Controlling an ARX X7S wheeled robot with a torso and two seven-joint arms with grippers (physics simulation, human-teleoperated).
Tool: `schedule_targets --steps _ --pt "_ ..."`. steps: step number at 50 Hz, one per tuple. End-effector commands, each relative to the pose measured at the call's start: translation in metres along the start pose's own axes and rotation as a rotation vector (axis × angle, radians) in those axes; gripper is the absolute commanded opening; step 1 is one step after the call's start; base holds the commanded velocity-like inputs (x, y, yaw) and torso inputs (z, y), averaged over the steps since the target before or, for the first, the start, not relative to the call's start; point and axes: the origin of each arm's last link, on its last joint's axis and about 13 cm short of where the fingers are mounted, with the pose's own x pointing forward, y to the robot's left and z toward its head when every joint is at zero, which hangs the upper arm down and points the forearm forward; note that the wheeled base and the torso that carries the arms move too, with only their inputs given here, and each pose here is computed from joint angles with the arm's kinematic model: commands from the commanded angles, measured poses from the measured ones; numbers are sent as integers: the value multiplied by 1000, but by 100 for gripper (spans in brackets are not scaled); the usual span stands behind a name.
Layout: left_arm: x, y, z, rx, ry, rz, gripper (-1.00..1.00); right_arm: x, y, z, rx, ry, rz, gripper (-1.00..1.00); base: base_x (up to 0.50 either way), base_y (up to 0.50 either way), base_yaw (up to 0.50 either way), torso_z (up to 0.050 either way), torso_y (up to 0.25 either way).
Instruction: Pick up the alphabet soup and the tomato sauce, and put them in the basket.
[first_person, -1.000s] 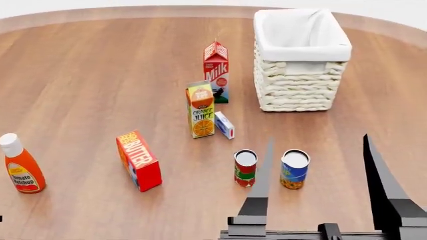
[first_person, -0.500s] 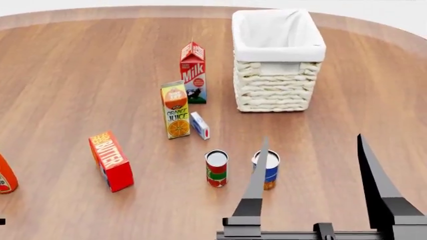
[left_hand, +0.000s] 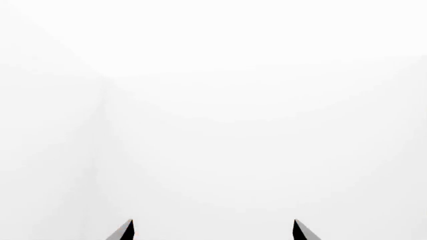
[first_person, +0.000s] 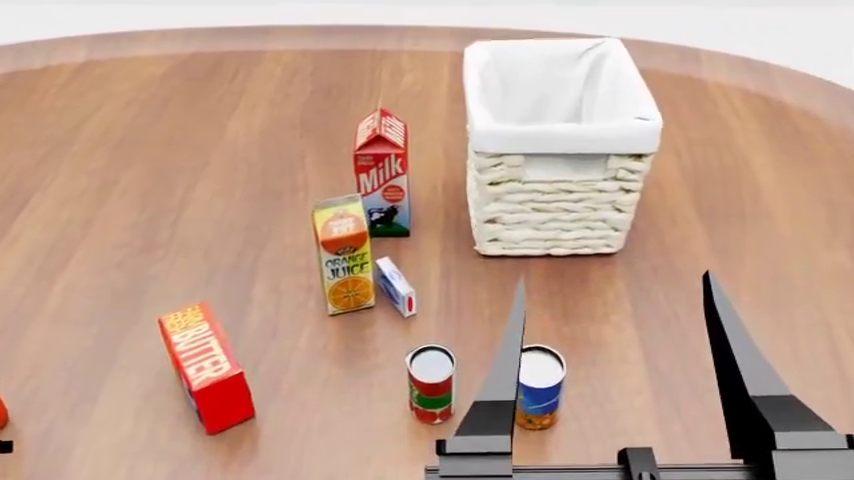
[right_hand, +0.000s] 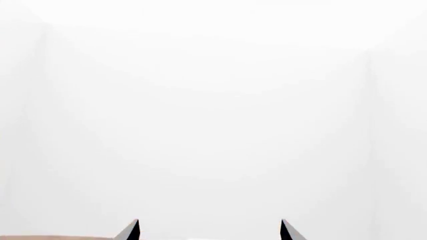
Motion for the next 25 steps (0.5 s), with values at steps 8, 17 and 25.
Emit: schedule_targets --steps 8,17,25 --pt "-2 -1 -3 -1 7 -2 100 -1 0 0 4 0 2 100 281 0 0 0 0" --pt "-4 -2 -4 15 8 -4 100 -1 -1 1 3 -3 2 100 288 0 0 0 0" --pt "-2 -2 -2 10 7 -4 100 1 0 3 6 -9 4 100 291 0 0 0 0"
